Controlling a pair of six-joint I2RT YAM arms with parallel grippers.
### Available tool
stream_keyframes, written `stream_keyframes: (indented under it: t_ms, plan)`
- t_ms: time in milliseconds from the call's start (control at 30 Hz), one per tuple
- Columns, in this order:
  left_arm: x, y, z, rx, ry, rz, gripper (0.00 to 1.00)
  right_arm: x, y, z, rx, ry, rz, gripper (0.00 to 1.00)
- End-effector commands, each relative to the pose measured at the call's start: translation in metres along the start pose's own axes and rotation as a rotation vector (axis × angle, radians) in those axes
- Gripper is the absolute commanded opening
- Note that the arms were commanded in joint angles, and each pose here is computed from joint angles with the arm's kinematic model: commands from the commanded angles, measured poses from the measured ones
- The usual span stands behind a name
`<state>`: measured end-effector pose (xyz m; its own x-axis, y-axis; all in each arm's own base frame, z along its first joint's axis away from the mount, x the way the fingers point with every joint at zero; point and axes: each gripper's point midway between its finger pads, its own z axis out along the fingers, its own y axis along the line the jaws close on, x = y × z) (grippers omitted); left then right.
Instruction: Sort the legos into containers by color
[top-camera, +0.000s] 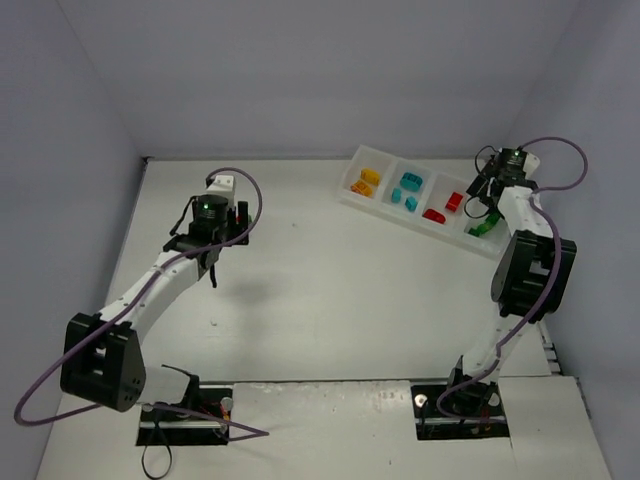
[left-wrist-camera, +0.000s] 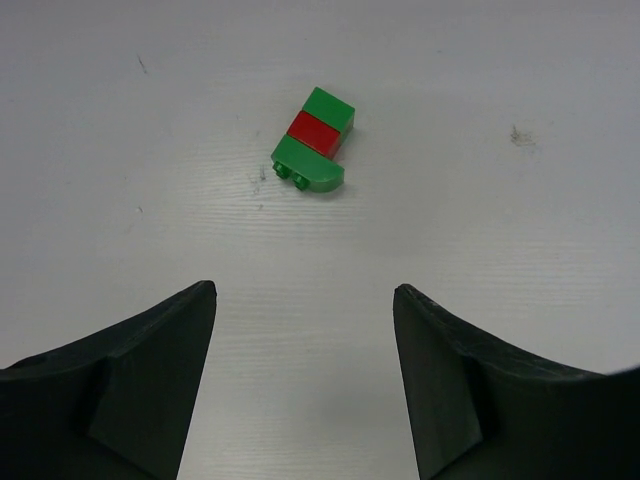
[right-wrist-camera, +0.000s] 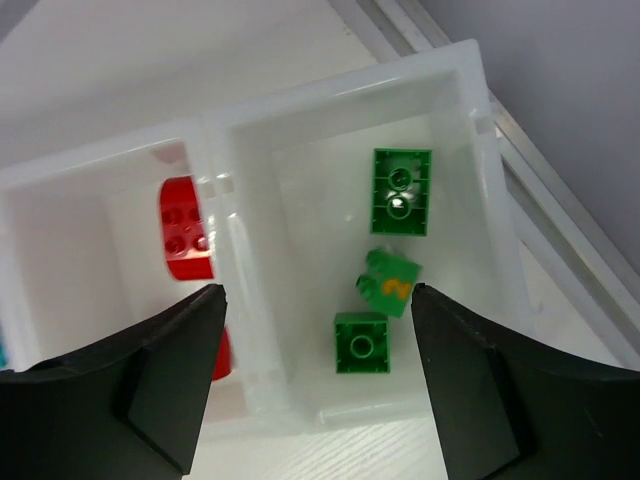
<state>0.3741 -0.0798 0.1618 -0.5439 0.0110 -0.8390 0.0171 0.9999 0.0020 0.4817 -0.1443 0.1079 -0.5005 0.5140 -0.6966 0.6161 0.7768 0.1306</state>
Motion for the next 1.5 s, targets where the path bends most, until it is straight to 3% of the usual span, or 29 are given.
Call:
stream_keyframes:
  t_ms: [0, 133, 300, 533, 767, 867, 900, 967, 1000, 1167, 1333, 1467]
  plan:
    - [-0.034, -0.004, 0.012, 0.020, -0.051, 0.004, 0.65, -0.061, 0.030, -0.067, -0.164, -0.154, 0.036, 0.72]
    - [-0.038, -0.010, 0.041, 0.068, -0.010, 0.121, 0.65, -0.042, 0.077, -0.112, -0.368, -0.134, -0.015, 0.72]
    - [-0.045, 0.000, 0.087, 0.057, 0.068, 0.146, 0.60, 0.020, 0.137, -0.175, -0.602, -0.080, -0.116, 0.72]
    - [-0.023, 0.003, 0.142, 0.054, 0.224, 0.230, 0.59, 0.076, 0.150, -0.226, -0.803, -0.004, -0.150, 0.72]
    - [0.001, 0.000, 0.159, 0.068, 0.313, 0.238, 0.56, 0.107, 0.144, -0.239, -0.863, 0.056, -0.175, 0.72]
    - [0.011, -0.001, 0.165, 0.066, 0.338, 0.229, 0.47, 0.119, 0.145, -0.243, -0.880, 0.081, -0.189, 0.72]
    - [0.013, -0.001, 0.167, 0.065, 0.346, 0.222, 0.30, 0.122, 0.146, -0.243, -0.881, 0.085, -0.192, 0.72]
    - [0.013, -0.007, 0.167, 0.099, 0.351, 0.212, 0.12, 0.128, 0.151, -0.247, -0.897, 0.096, -0.208, 0.72]
    - [0.009, -0.012, 0.164, 0.106, 0.343, 0.163, 0.01, 0.131, 0.153, -0.248, -0.902, 0.102, -0.214, 0.72]
    - [-0.044, -0.036, 0.134, 0.194, 0.196, -0.016, 0.00, 0.147, 0.188, -0.276, -1.009, 0.093, -0.300, 0.72]
    - [-0.111, -0.069, 0.076, 0.345, 0.003, -0.340, 0.00, 0.166, 0.226, -0.302, -1.108, 0.080, -0.356, 0.75]
    - [-0.115, -0.088, 0.041, 0.422, -0.007, -0.586, 0.00, 0.189, 0.258, -0.321, -1.174, 0.090, -0.415, 0.82]
